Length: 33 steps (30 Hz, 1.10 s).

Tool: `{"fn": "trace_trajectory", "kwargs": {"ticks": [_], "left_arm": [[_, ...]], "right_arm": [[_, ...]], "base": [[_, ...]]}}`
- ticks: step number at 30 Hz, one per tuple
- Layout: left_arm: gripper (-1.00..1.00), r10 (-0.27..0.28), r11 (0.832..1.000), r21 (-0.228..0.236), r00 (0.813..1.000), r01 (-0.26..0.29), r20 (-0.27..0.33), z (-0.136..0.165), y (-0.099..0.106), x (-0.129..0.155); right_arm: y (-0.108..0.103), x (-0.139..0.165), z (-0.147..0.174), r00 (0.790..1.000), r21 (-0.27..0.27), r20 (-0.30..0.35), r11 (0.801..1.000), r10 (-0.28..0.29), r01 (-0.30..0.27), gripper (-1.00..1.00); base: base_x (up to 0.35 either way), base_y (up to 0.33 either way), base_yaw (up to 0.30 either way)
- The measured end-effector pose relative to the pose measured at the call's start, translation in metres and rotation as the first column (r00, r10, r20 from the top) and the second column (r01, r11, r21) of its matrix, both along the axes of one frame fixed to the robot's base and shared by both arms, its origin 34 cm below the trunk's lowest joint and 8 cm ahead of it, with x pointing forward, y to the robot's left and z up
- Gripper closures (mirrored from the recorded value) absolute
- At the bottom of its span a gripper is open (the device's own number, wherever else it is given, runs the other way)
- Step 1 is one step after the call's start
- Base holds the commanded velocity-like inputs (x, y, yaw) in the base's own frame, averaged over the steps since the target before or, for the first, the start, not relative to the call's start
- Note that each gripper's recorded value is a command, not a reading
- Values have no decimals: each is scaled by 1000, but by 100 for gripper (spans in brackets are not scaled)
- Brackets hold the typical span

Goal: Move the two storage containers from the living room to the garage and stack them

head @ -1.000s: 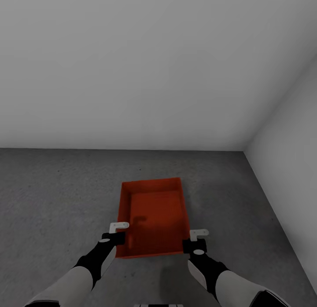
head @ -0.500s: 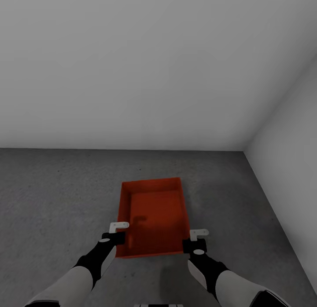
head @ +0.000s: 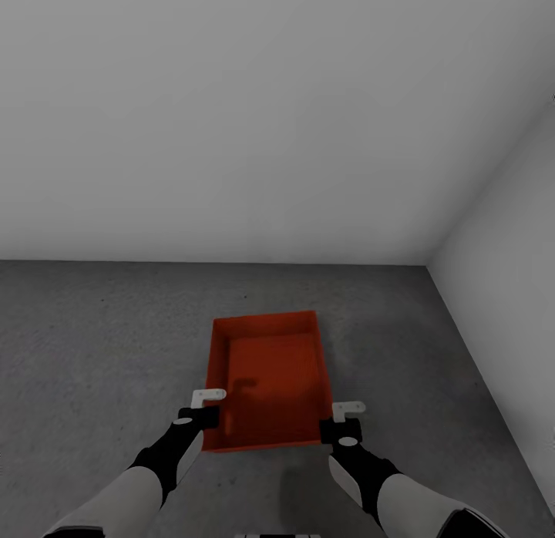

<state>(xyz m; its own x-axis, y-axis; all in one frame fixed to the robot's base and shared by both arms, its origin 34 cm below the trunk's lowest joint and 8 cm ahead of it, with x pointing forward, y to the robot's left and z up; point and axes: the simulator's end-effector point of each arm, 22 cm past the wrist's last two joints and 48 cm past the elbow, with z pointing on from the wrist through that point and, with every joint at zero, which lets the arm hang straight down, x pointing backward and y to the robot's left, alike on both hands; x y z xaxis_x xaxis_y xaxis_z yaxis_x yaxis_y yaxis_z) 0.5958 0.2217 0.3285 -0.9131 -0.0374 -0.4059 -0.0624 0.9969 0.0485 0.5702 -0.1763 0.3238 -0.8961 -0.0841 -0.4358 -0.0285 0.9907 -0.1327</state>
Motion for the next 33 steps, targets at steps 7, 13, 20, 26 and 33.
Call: {"fn": "trace_trajectory", "kwargs": {"ticks": [7, 13, 20, 26, 33], "left_arm": [[100, 3, 1000, -1, 1000, -3, -1, 14, 0, 1], [100, 4, 1000, -2, 1000, -4, -2, 25, 1, 2], [100, 4, 1000, -2, 1000, -4, -3, 26, 0, 2], [100, 5, 1000, -2, 1000, -5, -3, 26, 0, 1], [100, 5, 1000, -2, 1000, -5, -4, 26, 0, 1]], "right_arm": [[0, 2, 14, 1000, 0, 0, 1000, 1, -1, 100], [0, 3, 25, 1000, -1, -1, 1000, 1, -1, 100], [0, 3, 27, 1000, -1, -3, 1000, 2, -2, 100], [0, 3, 27, 1000, -2, -3, 1000, 3, -3, 100], [0, 2, 27, 1000, -2, -4, 1000, 3, -3, 100]], "base": [[0, 0, 0], [0, 0, 0], [0, 0, 0], [0, 0, 0], [0, 0, 0]]}}
